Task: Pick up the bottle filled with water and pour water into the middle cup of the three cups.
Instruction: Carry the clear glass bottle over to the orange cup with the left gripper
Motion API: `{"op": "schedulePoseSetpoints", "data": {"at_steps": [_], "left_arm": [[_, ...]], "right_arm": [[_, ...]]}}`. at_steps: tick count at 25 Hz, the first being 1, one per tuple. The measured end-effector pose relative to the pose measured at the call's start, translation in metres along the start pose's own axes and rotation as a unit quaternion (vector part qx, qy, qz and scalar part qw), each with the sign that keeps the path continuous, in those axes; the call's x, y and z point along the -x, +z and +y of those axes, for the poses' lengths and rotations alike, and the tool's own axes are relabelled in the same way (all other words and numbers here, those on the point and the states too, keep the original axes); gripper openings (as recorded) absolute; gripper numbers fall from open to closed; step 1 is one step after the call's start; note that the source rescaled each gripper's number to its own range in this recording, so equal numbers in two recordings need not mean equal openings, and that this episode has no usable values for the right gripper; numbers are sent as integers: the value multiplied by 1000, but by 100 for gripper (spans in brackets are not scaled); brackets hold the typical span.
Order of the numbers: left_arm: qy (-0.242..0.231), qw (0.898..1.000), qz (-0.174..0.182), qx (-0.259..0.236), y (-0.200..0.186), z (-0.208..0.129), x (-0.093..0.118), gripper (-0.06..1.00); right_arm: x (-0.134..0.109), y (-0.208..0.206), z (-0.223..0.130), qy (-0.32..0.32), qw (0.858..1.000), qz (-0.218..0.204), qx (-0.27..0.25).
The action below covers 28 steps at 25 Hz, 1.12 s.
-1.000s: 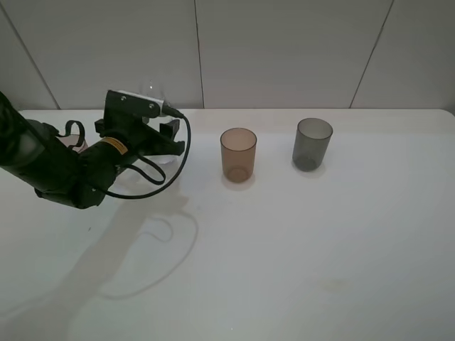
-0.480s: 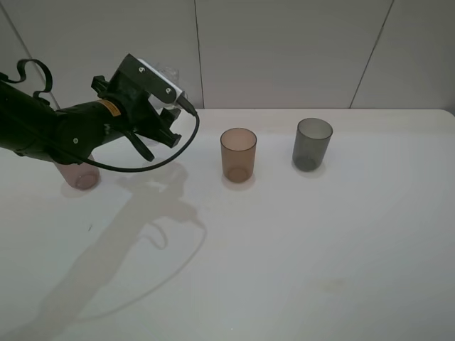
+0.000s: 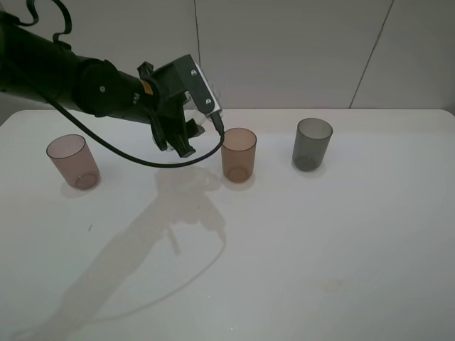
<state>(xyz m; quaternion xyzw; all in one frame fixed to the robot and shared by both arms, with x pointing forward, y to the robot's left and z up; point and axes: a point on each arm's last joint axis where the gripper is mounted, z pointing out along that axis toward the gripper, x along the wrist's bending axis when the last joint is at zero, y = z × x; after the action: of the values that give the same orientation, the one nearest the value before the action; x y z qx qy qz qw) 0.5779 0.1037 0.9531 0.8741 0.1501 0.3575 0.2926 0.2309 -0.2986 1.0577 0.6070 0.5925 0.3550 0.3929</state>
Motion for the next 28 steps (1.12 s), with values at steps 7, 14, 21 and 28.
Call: {"op": "schedulePoseSetpoints", "data": {"at_steps": [7, 14, 21, 28], "left_arm": [[76, 994, -62, -56, -1, 1, 0, 0], [174, 975, -94, -105, -4, 1, -2, 0], [229, 964, -88, -105, -2, 27, -5, 0], [272, 948, -104, -131, 3, 30, 3, 0]], "right_arm": [[0, 0, 0, 0, 1000, 0, 0], [0, 0, 0, 0, 1000, 0, 0], [0, 0, 0, 0, 1000, 0, 0], [0, 0, 0, 0, 1000, 0, 0]]}}
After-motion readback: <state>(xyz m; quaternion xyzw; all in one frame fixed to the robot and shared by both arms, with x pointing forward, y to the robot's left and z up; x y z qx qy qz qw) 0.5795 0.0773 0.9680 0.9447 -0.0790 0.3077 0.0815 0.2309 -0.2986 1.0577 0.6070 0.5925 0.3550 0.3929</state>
